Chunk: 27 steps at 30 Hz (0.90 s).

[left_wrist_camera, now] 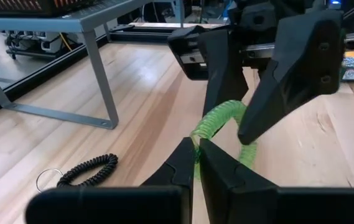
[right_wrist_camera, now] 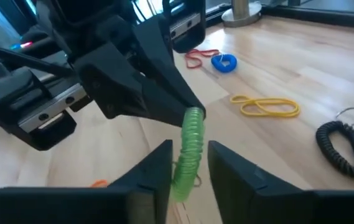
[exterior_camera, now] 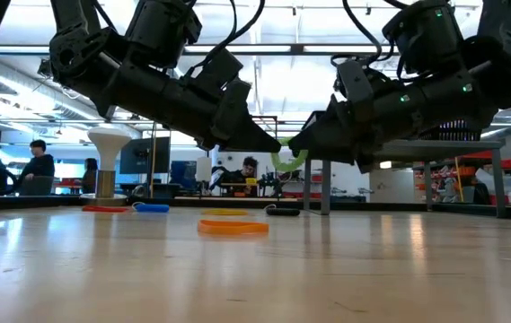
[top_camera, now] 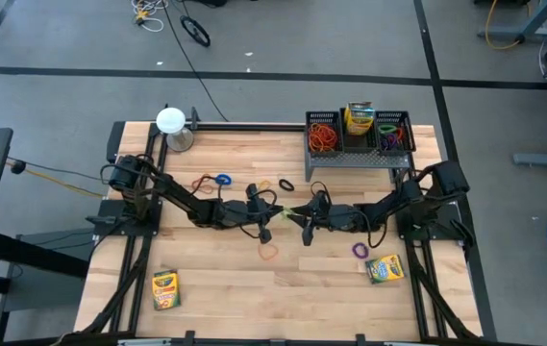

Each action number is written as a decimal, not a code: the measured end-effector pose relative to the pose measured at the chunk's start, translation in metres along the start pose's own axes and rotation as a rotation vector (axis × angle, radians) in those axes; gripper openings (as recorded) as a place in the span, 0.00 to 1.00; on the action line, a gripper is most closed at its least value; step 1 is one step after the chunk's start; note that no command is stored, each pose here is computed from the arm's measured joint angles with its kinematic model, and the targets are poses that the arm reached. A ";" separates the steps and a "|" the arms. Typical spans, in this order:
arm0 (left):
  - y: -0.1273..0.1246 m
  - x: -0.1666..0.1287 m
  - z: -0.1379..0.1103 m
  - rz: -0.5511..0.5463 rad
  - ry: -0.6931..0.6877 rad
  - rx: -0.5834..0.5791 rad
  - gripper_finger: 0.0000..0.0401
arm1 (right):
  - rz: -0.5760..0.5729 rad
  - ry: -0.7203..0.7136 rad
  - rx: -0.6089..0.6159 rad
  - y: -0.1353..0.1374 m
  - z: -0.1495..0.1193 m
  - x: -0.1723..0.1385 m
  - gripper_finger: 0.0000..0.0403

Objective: Pick & Place Office Desk Supplies
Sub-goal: Put the green spring keychain into the right black bin on the shelf

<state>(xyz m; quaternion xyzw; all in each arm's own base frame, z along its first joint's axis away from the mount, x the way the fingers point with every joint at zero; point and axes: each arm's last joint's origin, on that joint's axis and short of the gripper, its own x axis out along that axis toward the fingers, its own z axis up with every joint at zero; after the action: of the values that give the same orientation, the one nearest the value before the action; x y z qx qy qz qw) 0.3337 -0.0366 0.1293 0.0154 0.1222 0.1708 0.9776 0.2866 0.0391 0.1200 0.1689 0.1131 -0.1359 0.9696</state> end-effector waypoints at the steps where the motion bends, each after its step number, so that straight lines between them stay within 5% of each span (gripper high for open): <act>1: 0.000 0.000 0.000 -0.001 0.001 0.001 0.05 | -0.001 -0.001 -0.008 0.000 0.000 0.000 0.26; 8: -0.006 -0.008 0.003 -0.017 0.039 0.045 0.18 | 0.011 0.001 -0.100 0.004 -0.002 -0.002 0.05; 16: -0.012 -0.030 0.031 -0.059 -0.017 0.108 0.37 | 0.036 -0.022 -0.187 0.017 0.019 -0.019 0.09; 27: 0.018 -0.077 0.011 -0.086 -0.218 -0.011 0.35 | -0.285 0.022 -0.328 0.019 0.085 -0.091 0.07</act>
<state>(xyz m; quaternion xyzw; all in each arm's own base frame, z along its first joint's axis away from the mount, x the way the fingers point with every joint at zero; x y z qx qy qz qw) 0.2605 -0.0451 0.1597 0.0230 0.0149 0.1266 0.9916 0.2214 0.0464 0.2279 -0.0071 0.1672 -0.2496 0.9538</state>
